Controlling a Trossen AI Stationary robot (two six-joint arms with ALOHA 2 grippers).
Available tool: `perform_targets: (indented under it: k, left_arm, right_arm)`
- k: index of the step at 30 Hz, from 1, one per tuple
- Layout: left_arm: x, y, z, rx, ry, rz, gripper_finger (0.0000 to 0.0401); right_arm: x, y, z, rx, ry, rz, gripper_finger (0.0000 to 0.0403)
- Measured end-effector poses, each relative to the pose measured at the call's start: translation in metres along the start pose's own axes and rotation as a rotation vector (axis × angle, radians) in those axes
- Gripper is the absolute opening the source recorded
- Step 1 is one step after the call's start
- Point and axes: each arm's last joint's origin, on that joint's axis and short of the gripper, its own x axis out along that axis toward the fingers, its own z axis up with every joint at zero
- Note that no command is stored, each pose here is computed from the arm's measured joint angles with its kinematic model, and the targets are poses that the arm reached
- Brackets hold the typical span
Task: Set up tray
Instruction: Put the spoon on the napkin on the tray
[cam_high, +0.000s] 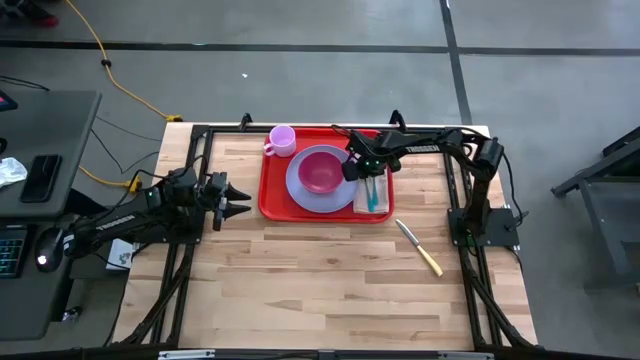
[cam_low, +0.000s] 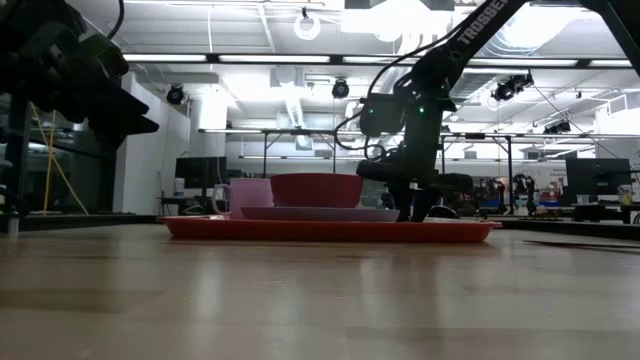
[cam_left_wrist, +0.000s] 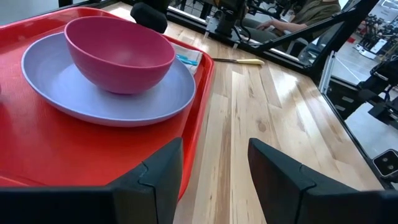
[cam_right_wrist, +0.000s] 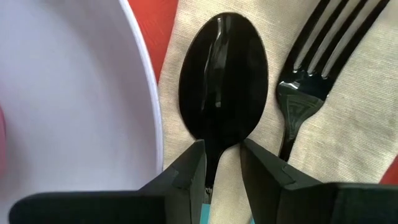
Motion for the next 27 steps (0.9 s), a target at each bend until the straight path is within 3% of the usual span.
perform_targets:
  k: [27]
  left_arm:
    - [0.000,0.000,0.000,0.000,-0.001,0.002,0.0211]
  right_arm:
    - [0.002,-0.007,0.010,0.060,-0.032,0.001,0.0082]
